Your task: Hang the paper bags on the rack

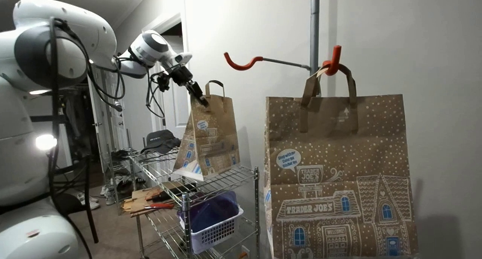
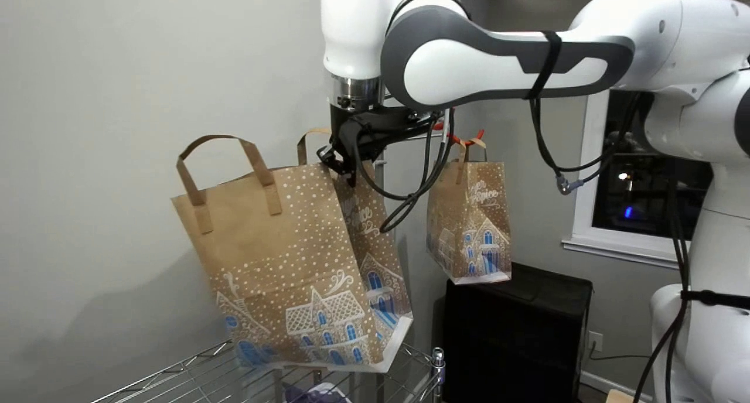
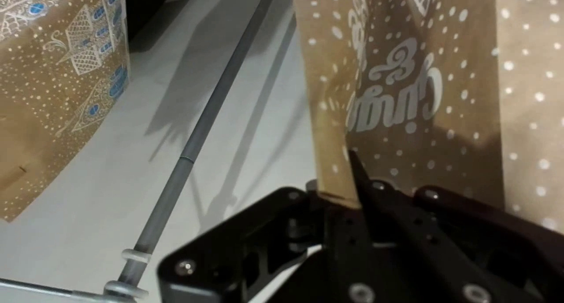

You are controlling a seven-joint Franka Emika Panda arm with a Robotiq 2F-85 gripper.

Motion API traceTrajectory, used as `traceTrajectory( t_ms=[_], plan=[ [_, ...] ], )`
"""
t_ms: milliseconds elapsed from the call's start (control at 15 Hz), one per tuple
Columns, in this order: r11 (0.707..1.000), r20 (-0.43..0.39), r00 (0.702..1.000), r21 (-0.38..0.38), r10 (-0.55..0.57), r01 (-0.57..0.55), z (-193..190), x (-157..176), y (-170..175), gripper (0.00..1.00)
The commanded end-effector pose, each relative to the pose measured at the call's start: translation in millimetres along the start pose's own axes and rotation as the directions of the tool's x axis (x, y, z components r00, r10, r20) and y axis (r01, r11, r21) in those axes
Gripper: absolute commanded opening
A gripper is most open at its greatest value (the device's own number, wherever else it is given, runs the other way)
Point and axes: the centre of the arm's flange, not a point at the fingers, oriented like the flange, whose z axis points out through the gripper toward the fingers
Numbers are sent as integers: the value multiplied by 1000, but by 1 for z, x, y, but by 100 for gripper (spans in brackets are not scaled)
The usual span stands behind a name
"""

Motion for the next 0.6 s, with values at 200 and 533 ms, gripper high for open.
traceTrajectory(
  t_ms=[200, 533],
  plan=[
    [971, 171, 967, 182, -188, 156, 41, 5, 60, 3],
    [941, 220, 929, 231, -297, 246, 39, -7, 63, 29]
  ],
)
